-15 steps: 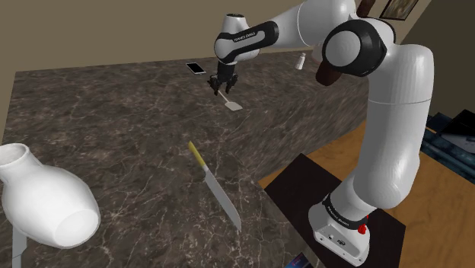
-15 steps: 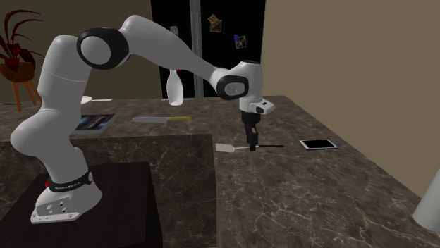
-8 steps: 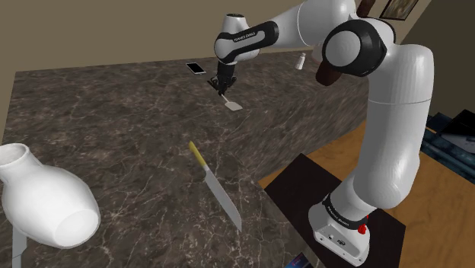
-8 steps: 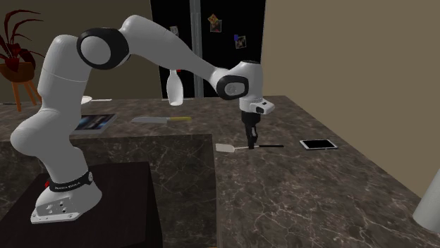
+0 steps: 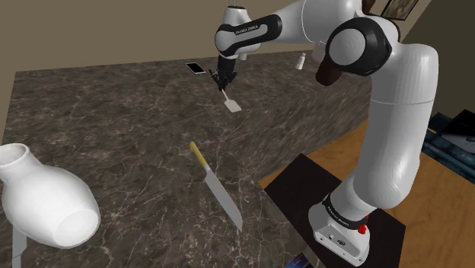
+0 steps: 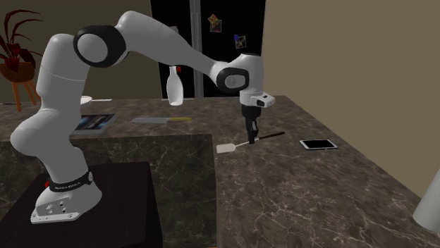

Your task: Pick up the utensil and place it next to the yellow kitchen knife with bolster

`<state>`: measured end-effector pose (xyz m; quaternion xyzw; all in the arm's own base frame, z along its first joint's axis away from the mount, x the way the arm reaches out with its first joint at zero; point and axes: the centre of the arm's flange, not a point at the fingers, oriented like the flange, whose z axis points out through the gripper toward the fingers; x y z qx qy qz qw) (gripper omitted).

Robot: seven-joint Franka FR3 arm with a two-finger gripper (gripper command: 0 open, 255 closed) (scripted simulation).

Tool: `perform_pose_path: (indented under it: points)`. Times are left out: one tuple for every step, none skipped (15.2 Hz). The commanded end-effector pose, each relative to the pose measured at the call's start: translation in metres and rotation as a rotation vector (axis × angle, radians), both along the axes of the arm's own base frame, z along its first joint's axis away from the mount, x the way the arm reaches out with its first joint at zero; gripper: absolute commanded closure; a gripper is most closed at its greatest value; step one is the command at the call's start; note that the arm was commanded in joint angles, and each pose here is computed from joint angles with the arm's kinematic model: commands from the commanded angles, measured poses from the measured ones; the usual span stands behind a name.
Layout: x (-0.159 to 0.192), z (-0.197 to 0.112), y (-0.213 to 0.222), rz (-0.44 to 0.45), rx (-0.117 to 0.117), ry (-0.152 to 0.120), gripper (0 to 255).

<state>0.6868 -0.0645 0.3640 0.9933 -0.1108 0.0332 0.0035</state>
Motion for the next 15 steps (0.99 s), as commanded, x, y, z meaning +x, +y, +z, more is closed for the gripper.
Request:
perform_pose_path:
  points:
    - [0.0,0.011,0.0,0.0,0.0,0.0,255]
    - [0.0,0.017,0.0,0.0,0.0,0.0,255]
    - [0.0,0.022,0.0,0.0,0.0,0.0,255]
    - [0.0,0.027,0.0,0.0,0.0,0.0,255]
    - [0.0,0.033,0.0,0.0,0.0,0.0,255]
    - [0.0,0.038,0.0,0.0,0.0,0.0,255]
    - [0.0,0.043,0.0,0.0,0.0,0.0,255]
    - [0.0,0.048,0.0,0.0,0.0,0.0,255]
    - [0.0,0.054,0.0,0.0,0.0,0.0,255]
    - [0.0,0.059,0.0,0.0,0.0,0.0,255]
    - [0.0,0.064,0.0,0.0,0.0,0.0,255]
    - [0.0,0.07,0.0,0.0,0.0,0.0,255]
    - [0.0,0.075,0.0,0.0,0.0,0.0,255]
    - [0.0,0.08,0.0,0.0,0.0,0.0,255]
    - [0.0,0.085,0.0,0.0,0.0,0.0,255]
